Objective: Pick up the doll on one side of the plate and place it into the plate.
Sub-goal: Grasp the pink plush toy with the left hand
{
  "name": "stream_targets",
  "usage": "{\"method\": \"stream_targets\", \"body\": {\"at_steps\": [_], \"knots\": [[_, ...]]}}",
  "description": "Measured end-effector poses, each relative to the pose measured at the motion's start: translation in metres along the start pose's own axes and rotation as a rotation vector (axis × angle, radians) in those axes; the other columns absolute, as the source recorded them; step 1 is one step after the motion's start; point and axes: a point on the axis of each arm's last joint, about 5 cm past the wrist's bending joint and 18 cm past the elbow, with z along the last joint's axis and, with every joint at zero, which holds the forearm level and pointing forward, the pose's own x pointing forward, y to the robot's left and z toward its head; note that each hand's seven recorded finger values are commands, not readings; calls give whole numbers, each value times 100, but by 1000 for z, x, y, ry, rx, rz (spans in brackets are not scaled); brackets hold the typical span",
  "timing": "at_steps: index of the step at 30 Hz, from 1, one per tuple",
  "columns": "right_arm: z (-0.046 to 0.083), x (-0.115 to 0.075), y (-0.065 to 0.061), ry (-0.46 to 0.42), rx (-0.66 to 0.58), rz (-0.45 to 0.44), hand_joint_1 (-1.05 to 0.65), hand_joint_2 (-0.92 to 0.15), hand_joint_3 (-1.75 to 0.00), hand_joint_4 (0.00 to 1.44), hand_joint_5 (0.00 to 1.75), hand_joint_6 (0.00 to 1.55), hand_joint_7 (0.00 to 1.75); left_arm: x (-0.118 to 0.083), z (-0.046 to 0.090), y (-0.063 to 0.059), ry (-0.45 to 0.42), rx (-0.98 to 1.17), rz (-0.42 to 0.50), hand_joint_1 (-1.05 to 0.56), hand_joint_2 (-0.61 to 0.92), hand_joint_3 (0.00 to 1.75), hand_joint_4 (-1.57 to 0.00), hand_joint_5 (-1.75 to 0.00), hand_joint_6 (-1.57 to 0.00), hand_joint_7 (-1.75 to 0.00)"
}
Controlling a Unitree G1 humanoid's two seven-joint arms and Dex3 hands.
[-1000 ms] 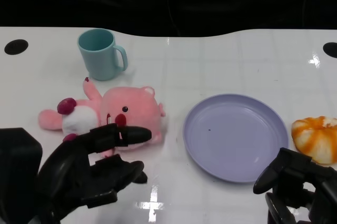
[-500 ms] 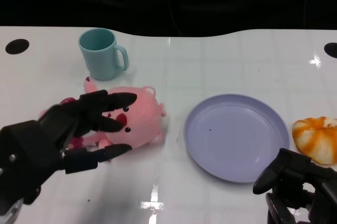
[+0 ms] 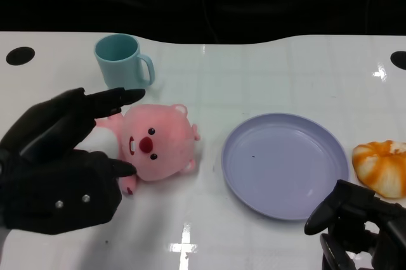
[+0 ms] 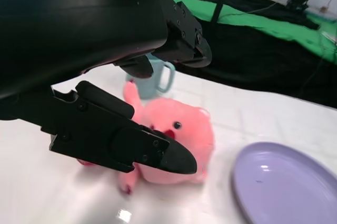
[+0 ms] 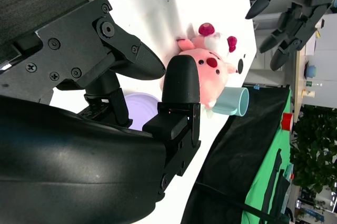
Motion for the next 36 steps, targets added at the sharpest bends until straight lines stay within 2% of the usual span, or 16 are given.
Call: {"method": "stream_targets", "body": {"at_steps": [9,13,23,36], "knots": [[0,-1,1,3,3,-3,-22,-55,-115,65,175,50,148,16,0,2,73,258,-34,-72,92,2,0,-40,-26,0],[0,-1,1,4,3,-2,-23,-55,-114,65,175,50,148,26,-2,2,97,332,-81,-72,91,1,0,-37,-26,0],[0,-1,1,2,2,-1,-23,-55,-114,66,175,50,147,47,-12,-6,156,420,-165,-74,92,1,-1,-36,-25,0],[0,-3,2,4,2,-6,-22,-56,-113,66,175,51,146,79,-21,-27,200,467,-283,-74,92,2,-4,-28,-24,0]]}}
